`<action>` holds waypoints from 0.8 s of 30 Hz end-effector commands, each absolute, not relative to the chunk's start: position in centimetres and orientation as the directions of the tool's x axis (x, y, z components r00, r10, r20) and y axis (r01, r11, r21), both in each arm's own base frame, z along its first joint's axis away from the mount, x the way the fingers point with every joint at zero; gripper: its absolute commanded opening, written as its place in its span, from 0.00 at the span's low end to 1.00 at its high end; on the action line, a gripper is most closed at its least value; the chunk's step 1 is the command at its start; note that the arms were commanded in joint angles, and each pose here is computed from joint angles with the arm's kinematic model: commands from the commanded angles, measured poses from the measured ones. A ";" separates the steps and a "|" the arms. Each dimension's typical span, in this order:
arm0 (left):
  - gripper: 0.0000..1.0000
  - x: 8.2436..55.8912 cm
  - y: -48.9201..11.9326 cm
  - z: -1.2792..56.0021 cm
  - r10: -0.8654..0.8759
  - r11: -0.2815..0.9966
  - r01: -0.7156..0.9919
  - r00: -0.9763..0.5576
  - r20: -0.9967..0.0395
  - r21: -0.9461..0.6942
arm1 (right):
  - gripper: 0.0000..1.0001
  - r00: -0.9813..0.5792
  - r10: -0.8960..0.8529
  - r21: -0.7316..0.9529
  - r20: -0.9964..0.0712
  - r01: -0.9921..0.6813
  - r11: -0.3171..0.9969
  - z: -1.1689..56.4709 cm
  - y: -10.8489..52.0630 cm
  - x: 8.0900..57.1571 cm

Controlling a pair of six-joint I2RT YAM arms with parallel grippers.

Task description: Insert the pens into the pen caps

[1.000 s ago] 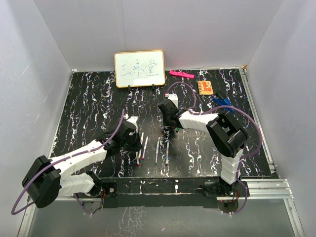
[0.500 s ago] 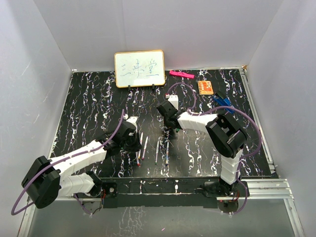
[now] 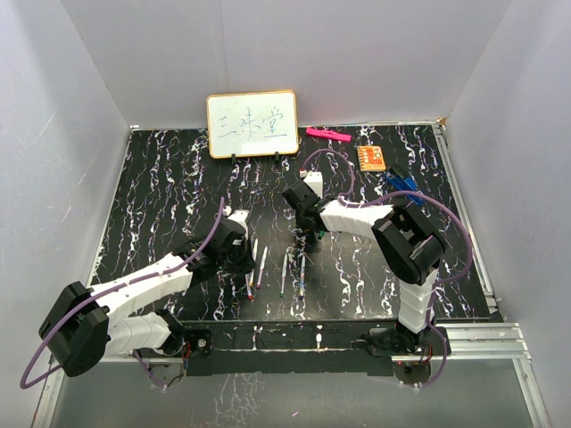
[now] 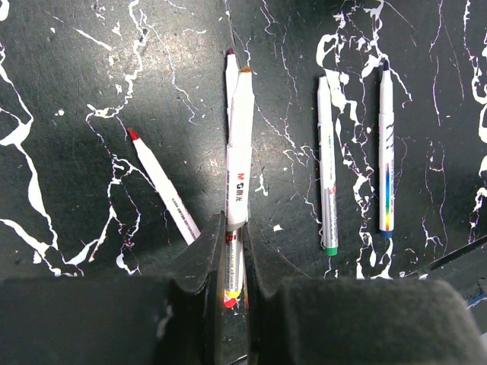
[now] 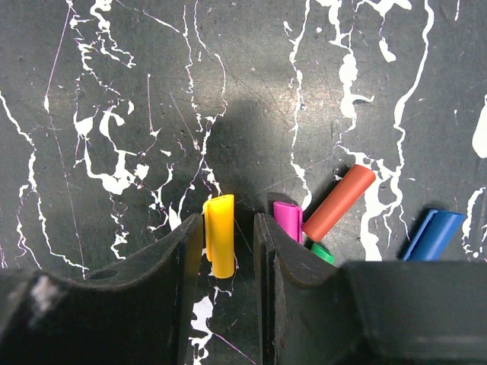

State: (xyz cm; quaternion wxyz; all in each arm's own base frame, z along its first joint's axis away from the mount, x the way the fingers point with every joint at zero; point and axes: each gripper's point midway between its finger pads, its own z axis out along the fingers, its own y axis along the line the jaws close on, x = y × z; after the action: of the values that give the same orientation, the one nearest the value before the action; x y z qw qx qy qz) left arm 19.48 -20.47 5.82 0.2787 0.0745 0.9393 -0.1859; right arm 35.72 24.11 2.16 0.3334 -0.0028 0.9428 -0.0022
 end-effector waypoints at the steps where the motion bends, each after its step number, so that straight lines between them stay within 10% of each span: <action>1: 0.00 19.3 -20.3 6.2 0.038 0.921 0.245 -0.830 -0.557 -0.303 | 0.26 -0.877 -0.091 -0.094 -0.472 -0.052 0.994 -1.8 22.6 31.6; 7: 0.00 19.4 -20.3 6.3 0.041 0.921 0.249 -0.828 -0.559 -0.301 | 0.22 -0.888 -0.107 -0.082 -0.448 -0.079 0.993 -2.2 23.2 30.6; 11: 0.00 19.4 -20.3 6.2 0.041 0.922 0.246 -0.830 -0.556 -0.299 | 0.00 -0.903 -0.106 -0.065 -0.417 -0.086 0.994 -2.9 23.5 29.7; 24: 0.00 19.9 -21.9 8.0 0.026 0.881 0.303 -0.797 -0.603 -0.363 | 0.00 -0.792 -0.068 0.016 -0.607 -0.098 0.995 5.5 26.3 34.4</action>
State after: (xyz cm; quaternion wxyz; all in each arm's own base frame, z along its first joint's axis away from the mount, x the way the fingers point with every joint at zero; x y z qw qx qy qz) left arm 19.51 -20.89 6.24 0.2822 0.0785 0.9354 -0.1982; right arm 34.74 25.37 2.57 0.3163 -0.0239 0.9483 0.0074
